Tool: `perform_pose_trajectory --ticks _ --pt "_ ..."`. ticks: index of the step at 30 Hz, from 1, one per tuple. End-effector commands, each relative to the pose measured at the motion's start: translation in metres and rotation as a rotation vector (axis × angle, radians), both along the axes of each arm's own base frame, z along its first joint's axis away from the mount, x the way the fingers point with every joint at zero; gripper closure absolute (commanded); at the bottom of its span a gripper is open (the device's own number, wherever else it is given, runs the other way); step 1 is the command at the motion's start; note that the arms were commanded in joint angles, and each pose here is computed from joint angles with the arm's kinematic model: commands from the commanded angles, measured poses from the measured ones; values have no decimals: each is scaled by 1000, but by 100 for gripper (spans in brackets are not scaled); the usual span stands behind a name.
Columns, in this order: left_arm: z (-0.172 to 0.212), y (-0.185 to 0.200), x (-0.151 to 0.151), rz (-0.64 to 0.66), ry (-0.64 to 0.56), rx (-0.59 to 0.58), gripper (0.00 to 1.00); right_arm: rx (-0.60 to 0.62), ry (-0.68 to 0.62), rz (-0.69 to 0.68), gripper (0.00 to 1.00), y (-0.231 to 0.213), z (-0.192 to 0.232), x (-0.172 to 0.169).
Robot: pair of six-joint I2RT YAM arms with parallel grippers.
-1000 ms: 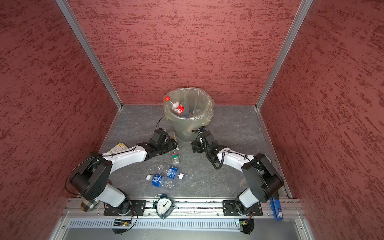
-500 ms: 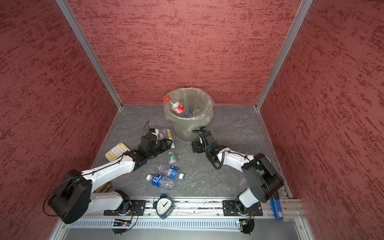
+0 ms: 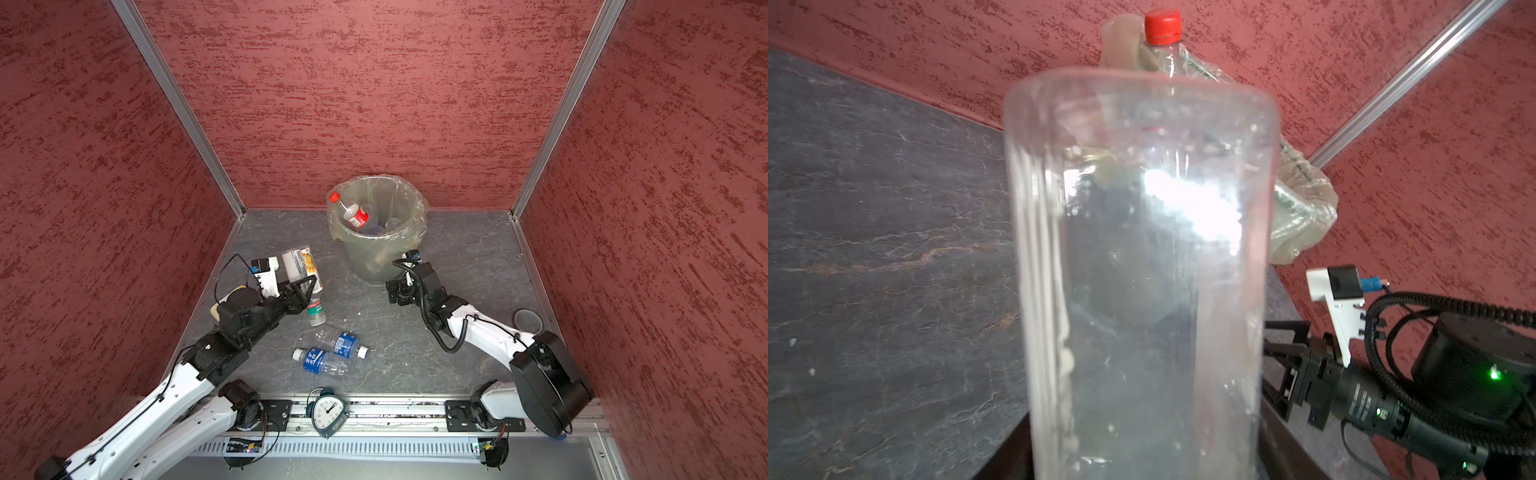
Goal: Throw the plastic bottles in the bin
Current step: 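Swing the left gripper over the bin and open it to drop the bottle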
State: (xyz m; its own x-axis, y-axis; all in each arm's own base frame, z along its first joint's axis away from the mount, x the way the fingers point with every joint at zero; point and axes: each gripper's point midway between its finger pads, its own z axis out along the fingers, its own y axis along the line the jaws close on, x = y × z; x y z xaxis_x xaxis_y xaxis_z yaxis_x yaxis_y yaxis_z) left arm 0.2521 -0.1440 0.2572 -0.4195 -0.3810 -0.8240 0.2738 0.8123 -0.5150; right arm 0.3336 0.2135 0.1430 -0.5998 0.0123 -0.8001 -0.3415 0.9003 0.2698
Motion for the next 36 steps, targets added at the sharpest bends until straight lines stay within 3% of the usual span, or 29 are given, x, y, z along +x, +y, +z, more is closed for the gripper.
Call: perform_pose_trajectory --ticks 1,11,18,22,27,29,31,33,36 --pt "-9 10 -23 -29 -9 135 39 -2 -14 -34 7 -13 4 -7" --pt "2 17 -58 -77 -49 150 40 11 6 -53 7 -28 -13 -29" --pt "57 -17 -37 -132 -142 169 40 17 9 -54 7 -28 -21 -30" --pt "107 -58 4 -159 -219 185 40 25 15 -50 7 -28 -25 -32" --pt "181 -107 98 -199 -288 114 40 25 24 -46 7 -27 -29 -33" --pt "202 -124 144 -207 -305 105 26 24 25 -48 7 -28 -29 -34" --pt "204 -132 183 -175 -278 137 0 23 26 -55 6 -30 -29 -34" --pt "201 -132 208 -163 -227 143 1 27 24 -55 5 -31 -28 -36" --pt "209 -130 211 -159 -249 134 1 25 20 -59 4 -32 -27 -36"
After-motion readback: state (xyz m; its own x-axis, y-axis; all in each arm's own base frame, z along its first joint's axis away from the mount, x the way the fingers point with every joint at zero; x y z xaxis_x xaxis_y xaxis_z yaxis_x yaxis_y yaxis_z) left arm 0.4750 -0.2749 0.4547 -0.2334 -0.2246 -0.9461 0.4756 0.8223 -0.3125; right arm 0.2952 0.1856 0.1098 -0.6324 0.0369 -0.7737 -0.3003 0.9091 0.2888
